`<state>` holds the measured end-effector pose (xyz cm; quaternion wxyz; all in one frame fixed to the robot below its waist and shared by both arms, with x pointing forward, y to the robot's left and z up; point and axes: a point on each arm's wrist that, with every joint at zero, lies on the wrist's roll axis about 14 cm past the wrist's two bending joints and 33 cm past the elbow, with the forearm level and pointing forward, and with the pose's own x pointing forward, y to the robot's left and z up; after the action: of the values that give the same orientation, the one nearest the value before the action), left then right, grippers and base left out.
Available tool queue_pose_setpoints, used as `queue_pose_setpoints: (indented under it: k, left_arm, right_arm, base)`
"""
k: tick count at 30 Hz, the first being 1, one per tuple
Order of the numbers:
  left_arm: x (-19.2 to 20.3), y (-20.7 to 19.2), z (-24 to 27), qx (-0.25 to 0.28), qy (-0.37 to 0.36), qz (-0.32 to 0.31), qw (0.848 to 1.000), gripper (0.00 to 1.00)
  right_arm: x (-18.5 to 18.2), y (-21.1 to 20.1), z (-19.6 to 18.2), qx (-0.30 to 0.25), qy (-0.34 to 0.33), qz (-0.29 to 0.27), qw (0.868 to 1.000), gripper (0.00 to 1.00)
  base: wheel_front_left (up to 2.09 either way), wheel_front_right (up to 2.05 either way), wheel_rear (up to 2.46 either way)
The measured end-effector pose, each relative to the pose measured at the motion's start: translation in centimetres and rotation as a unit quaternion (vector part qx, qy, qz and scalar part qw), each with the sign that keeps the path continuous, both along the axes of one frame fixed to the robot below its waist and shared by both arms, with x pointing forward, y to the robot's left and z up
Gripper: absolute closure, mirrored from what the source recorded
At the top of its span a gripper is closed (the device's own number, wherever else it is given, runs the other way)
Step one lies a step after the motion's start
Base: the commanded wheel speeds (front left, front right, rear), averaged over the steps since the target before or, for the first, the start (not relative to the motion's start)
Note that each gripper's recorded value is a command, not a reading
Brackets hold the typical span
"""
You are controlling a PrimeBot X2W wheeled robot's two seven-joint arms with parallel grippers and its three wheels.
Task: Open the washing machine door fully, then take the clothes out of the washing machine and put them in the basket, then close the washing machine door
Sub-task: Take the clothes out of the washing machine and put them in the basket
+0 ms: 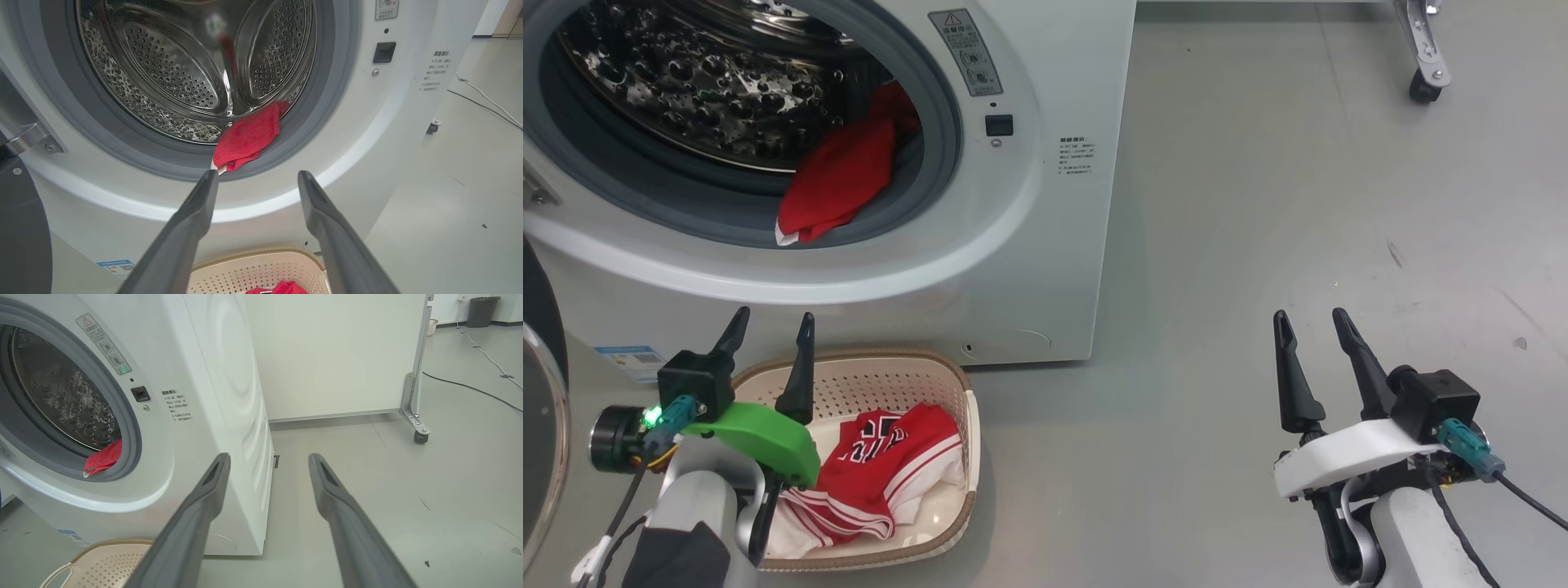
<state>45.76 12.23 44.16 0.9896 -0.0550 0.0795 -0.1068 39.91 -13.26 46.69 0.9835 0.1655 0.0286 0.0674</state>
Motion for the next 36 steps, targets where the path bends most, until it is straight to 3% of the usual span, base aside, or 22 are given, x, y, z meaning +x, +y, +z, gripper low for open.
queue_pose_setpoints:
  k: [18,36]
  left_arm:
    - [-2.8,0.6,3.4,-0.029,-0.056,0.019,0.998,0.00]
    - [-4.1,0.4,3.3,-0.034,-0.060,0.016,0.997,0.00]
  right_arm:
    - [-1.5,-0.1,1.4,0.005,-0.019,-0.003,1.000,0.00]
    - [-1.5,-0.1,1.5,0.006,-0.022,-0.004,1.000,0.00]
  base:
    - [0.00,0.00,0.00]
    - [0.00,0.00,0.00]
